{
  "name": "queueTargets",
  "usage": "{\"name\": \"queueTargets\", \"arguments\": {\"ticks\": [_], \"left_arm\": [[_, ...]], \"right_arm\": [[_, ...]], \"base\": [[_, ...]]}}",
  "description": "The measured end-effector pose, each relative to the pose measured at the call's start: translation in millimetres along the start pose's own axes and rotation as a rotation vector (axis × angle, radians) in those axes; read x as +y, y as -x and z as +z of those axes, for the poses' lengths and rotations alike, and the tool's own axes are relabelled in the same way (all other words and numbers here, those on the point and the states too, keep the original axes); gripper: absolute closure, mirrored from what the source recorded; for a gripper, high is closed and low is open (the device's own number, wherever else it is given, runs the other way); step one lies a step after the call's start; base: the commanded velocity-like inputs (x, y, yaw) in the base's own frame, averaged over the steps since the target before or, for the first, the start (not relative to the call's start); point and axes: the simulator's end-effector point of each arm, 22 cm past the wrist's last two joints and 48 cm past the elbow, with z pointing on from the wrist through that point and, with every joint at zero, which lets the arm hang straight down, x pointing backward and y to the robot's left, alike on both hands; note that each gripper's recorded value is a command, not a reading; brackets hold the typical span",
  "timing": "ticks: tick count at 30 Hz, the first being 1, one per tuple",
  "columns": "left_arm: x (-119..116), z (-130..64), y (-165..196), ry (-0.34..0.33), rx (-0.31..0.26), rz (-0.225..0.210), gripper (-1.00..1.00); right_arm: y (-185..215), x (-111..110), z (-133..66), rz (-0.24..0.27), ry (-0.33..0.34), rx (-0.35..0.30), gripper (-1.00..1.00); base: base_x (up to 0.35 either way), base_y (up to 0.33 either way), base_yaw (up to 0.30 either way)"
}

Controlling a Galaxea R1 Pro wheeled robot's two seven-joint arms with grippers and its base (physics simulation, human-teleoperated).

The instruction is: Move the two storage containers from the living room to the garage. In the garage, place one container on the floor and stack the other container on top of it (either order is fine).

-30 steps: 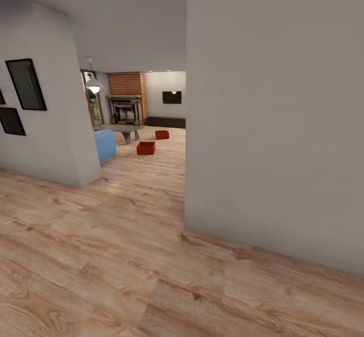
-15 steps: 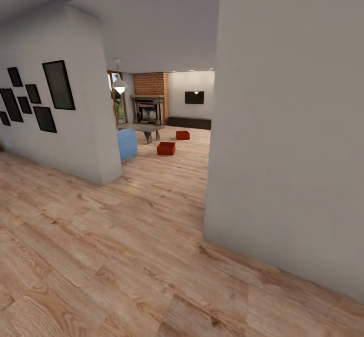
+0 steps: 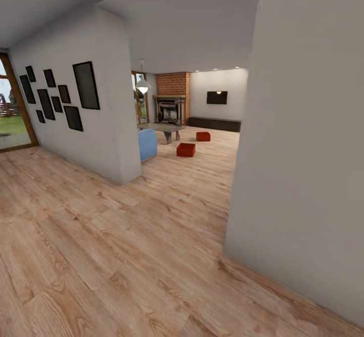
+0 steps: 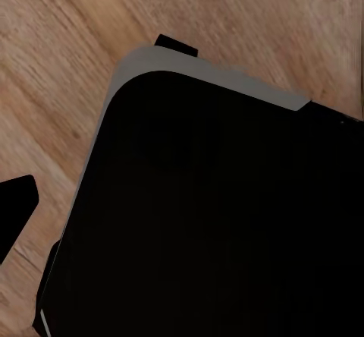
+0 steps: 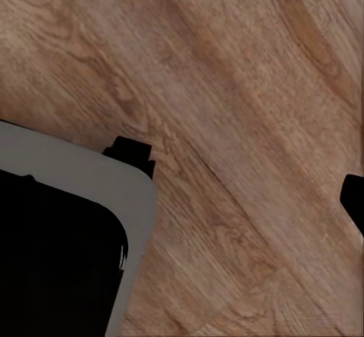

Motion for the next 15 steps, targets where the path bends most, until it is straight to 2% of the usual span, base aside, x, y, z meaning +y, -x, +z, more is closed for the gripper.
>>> {"name": "queueTargets", "arguments": {"ticks": [15], "left_arm": [[-0.1,0.0,0.2,0.0,0.0,0.001,-1.0]], "right_arm": [[-0.8,0.6,0.0,-0.003,0.003,0.003,-1.0]], "base": [[0.321,0.0,0.018]]}}
